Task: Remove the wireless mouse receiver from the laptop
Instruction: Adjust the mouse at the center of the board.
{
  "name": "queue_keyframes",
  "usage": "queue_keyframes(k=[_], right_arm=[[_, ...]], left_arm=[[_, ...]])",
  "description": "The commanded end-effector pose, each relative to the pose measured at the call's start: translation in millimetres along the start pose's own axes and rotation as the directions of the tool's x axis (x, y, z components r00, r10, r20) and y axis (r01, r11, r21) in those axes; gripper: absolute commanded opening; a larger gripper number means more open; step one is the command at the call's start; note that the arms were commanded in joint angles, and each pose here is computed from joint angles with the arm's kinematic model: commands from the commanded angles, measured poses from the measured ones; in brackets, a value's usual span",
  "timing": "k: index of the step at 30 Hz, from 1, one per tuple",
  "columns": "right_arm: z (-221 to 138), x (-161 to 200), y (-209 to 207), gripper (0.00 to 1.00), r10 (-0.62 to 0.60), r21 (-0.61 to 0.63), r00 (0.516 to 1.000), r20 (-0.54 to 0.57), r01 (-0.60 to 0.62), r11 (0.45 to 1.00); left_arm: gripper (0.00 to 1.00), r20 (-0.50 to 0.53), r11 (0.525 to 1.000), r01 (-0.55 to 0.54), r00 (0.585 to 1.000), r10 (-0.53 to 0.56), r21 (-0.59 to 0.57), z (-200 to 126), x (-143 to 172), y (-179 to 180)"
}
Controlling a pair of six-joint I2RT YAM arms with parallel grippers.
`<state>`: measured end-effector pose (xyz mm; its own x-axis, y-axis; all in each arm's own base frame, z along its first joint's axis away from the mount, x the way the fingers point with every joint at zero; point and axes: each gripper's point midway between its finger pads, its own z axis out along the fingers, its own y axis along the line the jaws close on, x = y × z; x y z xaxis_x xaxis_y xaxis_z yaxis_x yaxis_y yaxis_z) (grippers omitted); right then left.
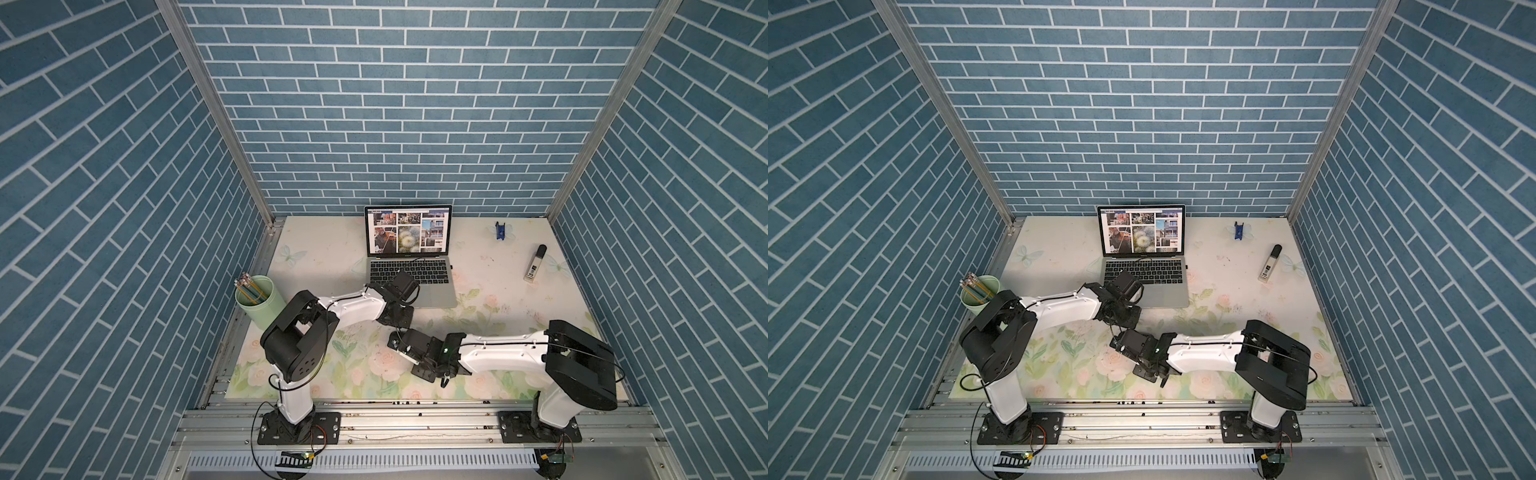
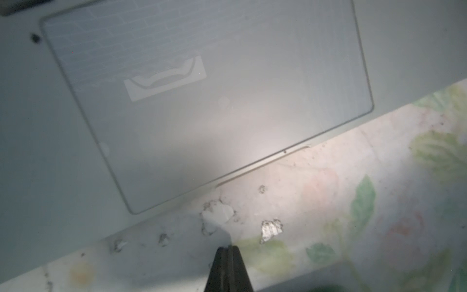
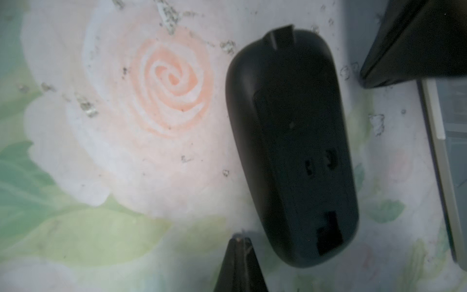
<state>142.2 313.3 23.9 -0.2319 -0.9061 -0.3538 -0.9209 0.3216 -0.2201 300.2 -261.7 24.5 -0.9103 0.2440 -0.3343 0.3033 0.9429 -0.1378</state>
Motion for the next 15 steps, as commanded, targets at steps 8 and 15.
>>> queue_keyframes(k=[8,15], right_arm=[[-85.6,-30.8,-71.7,0.39,0.324,0.118,0.932,0.164,-0.345,0.931],[-109.5,-35.0,-243.4,0.72,0.576,0.157,0.735,0.359,-0.656,0.739]], left_arm=[[0.89,0.336,0.972,0.174,0.935,-0.112,-0.159,-98.5,-75.2,45.6],[1.0,0.395,0.945,0.298,0.891,-0.224,-0.135,-120.6,-89.5,98.0]])
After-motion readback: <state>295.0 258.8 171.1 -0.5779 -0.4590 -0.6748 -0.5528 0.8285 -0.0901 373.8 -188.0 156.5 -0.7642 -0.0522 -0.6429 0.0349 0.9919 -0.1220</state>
